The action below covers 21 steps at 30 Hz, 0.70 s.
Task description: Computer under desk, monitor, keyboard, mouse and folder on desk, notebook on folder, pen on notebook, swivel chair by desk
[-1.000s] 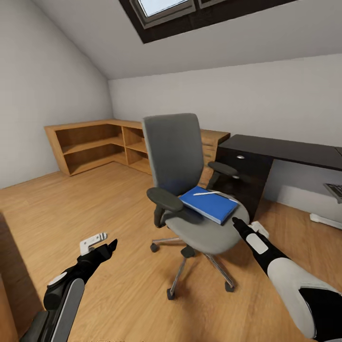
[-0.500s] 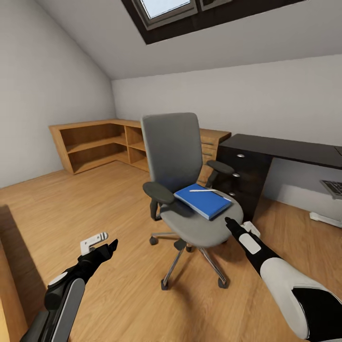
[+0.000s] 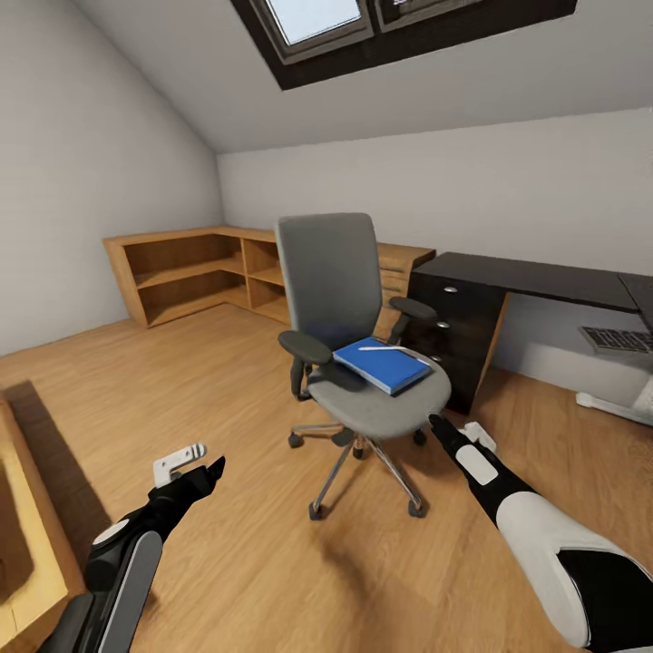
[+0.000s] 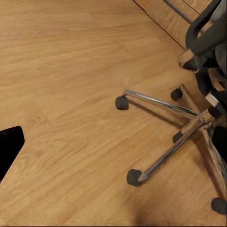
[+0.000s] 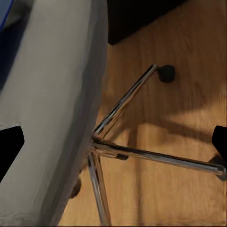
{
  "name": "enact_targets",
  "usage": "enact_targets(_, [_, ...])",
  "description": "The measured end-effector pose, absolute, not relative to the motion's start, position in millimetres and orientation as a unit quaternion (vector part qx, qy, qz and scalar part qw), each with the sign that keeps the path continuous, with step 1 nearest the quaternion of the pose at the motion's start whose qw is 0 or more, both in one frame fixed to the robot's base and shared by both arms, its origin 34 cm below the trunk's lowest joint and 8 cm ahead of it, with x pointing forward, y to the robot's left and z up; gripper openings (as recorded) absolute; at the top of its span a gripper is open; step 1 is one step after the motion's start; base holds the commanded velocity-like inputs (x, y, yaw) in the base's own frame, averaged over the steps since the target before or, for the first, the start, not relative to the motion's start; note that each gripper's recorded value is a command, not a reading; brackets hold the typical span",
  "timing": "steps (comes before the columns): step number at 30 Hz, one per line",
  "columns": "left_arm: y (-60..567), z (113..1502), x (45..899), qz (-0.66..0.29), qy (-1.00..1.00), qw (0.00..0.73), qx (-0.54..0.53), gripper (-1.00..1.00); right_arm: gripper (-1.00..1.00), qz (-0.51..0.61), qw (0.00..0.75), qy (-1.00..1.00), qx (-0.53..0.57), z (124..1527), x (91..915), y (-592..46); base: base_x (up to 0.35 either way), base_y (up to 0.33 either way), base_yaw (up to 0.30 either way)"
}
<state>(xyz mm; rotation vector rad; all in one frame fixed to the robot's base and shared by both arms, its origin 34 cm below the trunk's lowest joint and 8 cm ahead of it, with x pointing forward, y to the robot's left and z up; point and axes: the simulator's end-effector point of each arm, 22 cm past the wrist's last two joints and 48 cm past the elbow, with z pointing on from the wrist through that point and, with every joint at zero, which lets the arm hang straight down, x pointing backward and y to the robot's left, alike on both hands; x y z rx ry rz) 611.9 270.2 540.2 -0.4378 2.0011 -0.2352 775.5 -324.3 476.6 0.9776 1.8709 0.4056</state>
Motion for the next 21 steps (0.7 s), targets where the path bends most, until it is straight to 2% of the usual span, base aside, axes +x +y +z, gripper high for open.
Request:
enact_targets(4, [270.5,540.2,611.8,-0.097,0.833,0.514,-0.182,1.00,1.00,0.166,0.475,0.766,0.400,476.2,775.3,-323.4,-0.234,0.000,0.000])
enact_targets(21, [257.4,541.1,612.5,-0.103,0.835,0.513,-0.169,1.00,1.00,0.167,0.474,0.767,0.399,475.8,775.1,-321.4,-0.009,0.000,0.000])
